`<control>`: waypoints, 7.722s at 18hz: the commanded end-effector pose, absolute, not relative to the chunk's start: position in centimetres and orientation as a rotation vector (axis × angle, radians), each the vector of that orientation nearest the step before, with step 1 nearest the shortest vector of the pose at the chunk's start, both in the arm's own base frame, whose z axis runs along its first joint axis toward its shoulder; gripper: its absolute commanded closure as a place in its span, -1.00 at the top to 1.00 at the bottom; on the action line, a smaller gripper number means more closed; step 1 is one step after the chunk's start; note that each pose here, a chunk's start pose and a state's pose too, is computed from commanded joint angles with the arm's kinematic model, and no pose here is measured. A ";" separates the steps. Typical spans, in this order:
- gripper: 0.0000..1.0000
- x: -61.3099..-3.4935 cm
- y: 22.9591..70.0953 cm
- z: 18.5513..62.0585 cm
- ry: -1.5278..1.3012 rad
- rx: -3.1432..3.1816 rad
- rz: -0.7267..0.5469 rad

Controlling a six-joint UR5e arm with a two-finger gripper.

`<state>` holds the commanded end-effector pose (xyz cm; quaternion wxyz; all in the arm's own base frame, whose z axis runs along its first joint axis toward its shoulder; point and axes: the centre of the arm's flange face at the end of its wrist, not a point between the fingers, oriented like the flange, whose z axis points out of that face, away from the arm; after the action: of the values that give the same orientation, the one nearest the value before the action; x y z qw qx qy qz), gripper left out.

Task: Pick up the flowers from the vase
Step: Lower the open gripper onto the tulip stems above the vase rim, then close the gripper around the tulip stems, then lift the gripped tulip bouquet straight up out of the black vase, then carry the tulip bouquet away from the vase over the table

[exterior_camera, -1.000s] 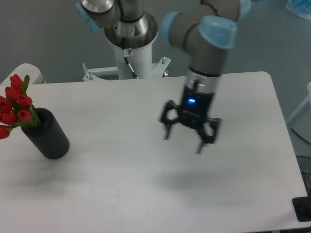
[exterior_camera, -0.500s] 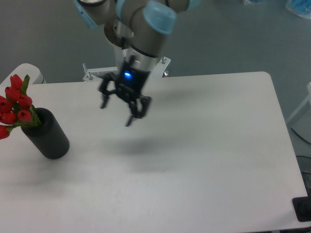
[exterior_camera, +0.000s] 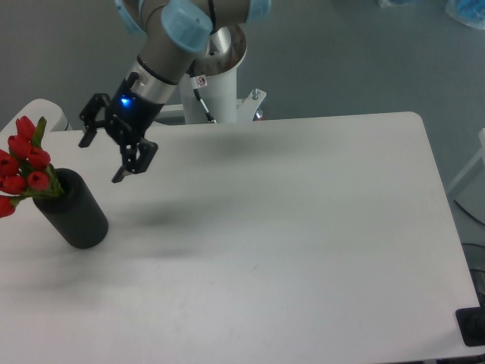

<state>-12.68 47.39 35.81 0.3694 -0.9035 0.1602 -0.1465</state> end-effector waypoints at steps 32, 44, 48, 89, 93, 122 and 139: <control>1.00 -7.5 52.4 33.6 0.496 -2.324 -0.526; 1.00 -7.6 52.7 34.2 0.503 -2.300 -0.533; 0.77 -7.8 53.1 34.2 0.509 -2.299 -0.528; -0.30 -9.0 48.5 45.9 0.361 -2.097 -0.514; -0.30 -9.6 48.2 48.1 0.322 -2.079 -0.497; -0.38 -38.6 38.6 49.7 0.004 -1.983 -0.092; -0.38 -43.4 37.1 44.4 0.112 -2.117 0.081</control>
<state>-43.36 37.06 44.42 0.4883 -0.8709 0.0460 0.0332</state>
